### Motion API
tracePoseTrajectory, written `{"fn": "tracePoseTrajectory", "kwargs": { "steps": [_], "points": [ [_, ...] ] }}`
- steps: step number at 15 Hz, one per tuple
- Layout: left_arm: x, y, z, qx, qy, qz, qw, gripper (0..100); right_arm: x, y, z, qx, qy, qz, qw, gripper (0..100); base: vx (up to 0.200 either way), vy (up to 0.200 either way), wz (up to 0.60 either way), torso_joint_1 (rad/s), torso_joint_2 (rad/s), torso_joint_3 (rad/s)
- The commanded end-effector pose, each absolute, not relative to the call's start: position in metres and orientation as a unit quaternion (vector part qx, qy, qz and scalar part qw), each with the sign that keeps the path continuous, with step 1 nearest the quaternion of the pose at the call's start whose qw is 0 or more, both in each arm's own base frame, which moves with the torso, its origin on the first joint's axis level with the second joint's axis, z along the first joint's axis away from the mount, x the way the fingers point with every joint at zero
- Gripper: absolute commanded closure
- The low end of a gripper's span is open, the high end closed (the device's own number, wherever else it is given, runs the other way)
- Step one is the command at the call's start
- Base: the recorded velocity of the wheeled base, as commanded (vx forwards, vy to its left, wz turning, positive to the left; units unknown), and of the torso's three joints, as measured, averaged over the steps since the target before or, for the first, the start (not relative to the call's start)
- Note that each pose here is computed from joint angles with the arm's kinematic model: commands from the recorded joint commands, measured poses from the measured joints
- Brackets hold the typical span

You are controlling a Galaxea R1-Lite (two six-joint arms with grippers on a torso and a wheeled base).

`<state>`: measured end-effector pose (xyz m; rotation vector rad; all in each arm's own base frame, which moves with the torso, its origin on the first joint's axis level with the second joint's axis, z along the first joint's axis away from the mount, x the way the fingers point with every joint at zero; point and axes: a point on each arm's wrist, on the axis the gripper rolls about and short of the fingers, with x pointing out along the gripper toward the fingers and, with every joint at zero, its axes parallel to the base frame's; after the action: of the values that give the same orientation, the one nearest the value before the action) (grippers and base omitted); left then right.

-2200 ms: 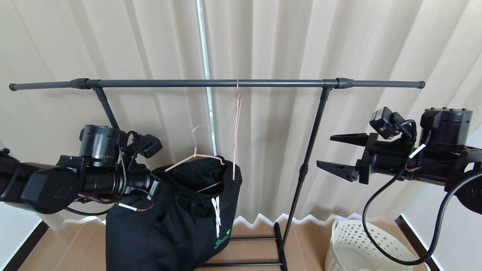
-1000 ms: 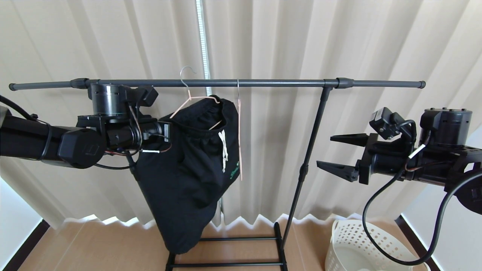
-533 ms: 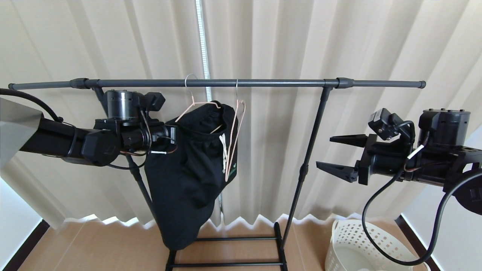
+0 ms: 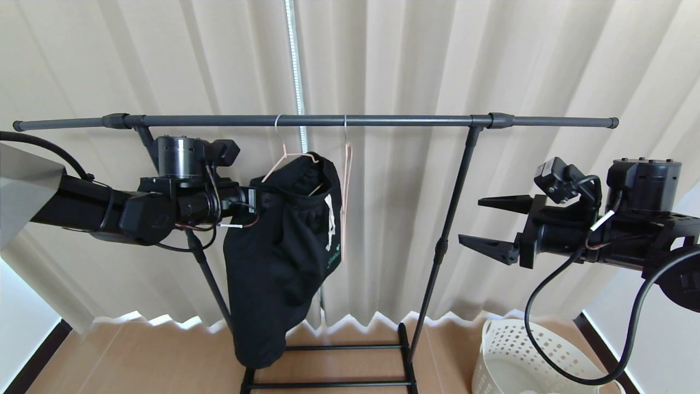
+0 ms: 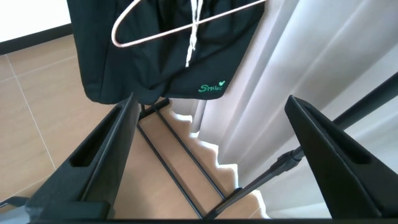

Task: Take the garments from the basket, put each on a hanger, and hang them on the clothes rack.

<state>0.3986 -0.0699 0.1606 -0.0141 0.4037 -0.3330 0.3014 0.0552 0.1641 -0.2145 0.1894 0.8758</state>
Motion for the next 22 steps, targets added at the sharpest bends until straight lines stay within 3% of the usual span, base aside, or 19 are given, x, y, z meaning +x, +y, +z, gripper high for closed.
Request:
{"fn": "tracePoseTrajectory", "kwargs": {
  "steps": [1,4,9,12,15,17,22],
  "points": [
    [0.369,-0.066,0.176,-0.004,0.195,-0.169,0.966,0,0.299,0.055,0.168,-0.105,0.085,0.424,0.896,0,0.0,0.0,0.0,0.0,0.0,0.0],
    [0.322,-0.057,0.188,0.042,0.204,-0.179,0.962,0,0.279,0.053,0.186,-0.114,0.059,0.42,0.898,0,0.0,0.0,0.0,0.0,0.0,0.0],
    [0.247,-0.045,0.202,0.055,0.23,-0.181,0.955,0,0.231,0.054,0.216,-0.125,0.012,0.403,0.907,0,0.0,0.0,0.0,0.0,0.0,0.0],
    [0.172,-0.033,0.205,0.064,0.19,-0.184,0.962,0,0.175,0.055,0.253,-0.09,-0.03,0.304,0.948,0,0.0,0.0,0.0,0.0,0.0,0.0],
    [0.116,-0.024,0.19,0.067,0.168,-0.181,0.967,0,0.127,0.046,0.239,-0.094,0.015,0.212,0.973,0,0.0,0.0,0.0,0.0,0.0,0.0],
    [0.084,-0.018,0.176,0.073,0.145,-0.18,0.97,0,0.088,0.03,0.221,-0.096,0.013,0.176,0.98,0,0.0,0.0,0.0,0.0,0.0,0.0],
    [0.036,-0.01,0.13,0.07,0.122,-0.176,0.974,0,0.014,0.005,0.156,-0.102,0.058,0.179,0.977,0,0.0,0.0,0.0,0.0,0.0,0.0]
  ]
}}
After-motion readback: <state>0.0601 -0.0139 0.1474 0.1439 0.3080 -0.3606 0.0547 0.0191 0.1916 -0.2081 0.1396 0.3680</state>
